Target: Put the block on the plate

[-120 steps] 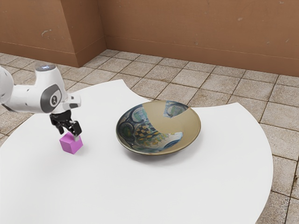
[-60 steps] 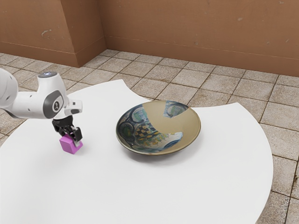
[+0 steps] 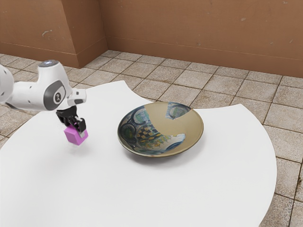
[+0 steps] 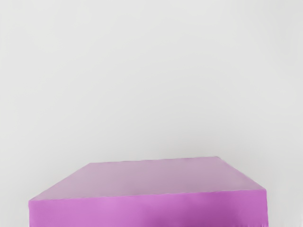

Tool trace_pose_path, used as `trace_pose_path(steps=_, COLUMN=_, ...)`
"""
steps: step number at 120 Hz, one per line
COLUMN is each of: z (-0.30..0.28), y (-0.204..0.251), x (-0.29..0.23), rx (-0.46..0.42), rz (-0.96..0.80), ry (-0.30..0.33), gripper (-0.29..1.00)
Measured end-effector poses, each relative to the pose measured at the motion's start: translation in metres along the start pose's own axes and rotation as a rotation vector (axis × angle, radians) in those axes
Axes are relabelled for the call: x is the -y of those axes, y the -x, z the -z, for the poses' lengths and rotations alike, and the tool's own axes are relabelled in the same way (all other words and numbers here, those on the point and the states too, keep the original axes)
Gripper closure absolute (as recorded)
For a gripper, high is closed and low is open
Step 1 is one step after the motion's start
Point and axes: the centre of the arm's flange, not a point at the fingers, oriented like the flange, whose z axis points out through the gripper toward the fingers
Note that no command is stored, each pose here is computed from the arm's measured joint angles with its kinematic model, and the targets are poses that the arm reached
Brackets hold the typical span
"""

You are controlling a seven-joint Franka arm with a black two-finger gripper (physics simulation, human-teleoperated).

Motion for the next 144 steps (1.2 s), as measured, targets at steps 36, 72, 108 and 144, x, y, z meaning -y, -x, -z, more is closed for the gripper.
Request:
trace_pose_path(steps=36, z=0.090, y=-0.056, x=-0.135, rx=-0.141, rz=-0.202, ry=-0.010, gripper=0.31)
trace_pose_path(steps=72, z=0.063, y=-0.125, x=-0.257, rx=-0.170, rz=-0.345, ry=0.015, gripper=0.31)
trace_pose_path(steps=108, z=0.012, y=-0.147, x=-0.266, rx=-0.135, rz=-0.314, ry=0.041, gripper=0.24)
trace_pose_path(steps=144, z=0.118, y=-0.127, x=-0.250, rx=-0.182, rz=-0.279, ry=0.064, gripper=0.06)
